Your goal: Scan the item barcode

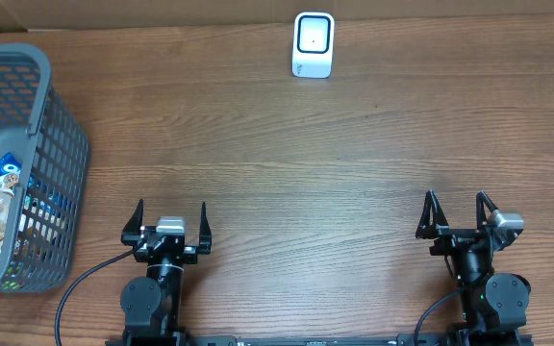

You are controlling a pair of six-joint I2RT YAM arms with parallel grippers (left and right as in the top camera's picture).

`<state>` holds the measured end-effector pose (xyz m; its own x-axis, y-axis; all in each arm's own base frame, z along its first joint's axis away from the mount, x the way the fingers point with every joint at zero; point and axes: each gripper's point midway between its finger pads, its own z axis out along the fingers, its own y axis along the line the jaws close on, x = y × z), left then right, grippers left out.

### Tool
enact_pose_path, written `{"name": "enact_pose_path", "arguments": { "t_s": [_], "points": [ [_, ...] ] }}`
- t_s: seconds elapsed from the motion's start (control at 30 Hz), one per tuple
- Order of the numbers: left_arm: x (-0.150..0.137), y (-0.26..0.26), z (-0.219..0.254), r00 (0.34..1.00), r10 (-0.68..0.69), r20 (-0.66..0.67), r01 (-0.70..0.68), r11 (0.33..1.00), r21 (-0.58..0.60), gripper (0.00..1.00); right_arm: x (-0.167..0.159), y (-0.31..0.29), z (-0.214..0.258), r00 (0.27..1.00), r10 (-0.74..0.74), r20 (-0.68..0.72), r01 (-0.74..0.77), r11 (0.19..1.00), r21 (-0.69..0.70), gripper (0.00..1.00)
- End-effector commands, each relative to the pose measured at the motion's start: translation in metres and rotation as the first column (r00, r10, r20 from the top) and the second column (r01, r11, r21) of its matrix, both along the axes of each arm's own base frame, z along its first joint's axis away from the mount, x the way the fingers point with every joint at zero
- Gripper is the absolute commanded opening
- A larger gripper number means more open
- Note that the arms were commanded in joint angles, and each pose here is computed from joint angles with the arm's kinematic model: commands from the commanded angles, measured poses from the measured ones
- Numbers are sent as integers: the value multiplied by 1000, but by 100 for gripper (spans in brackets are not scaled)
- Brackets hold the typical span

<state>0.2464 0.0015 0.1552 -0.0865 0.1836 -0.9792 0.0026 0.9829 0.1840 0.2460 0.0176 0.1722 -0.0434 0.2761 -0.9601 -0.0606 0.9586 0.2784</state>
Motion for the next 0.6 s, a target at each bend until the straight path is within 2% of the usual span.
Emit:
{"name": "enact_pose_path", "arguments": {
  "t_s": [0.0,0.37,0.57],
  "points": [
    [0,-1,0,1000,-11,4,11,1000,10,100,0,1,-2,1000,6,4,-6,1000,-4,100],
    [0,-1,0,1000,-11,4,11,1000,10,100,0,2,-1,1000,10,9,-10,1000,3,100],
    [0,-1,0,1000,-10,6,10,1000,26,100,-2,14,5,997,77,31,-77,997,9,100]
  ]
}}
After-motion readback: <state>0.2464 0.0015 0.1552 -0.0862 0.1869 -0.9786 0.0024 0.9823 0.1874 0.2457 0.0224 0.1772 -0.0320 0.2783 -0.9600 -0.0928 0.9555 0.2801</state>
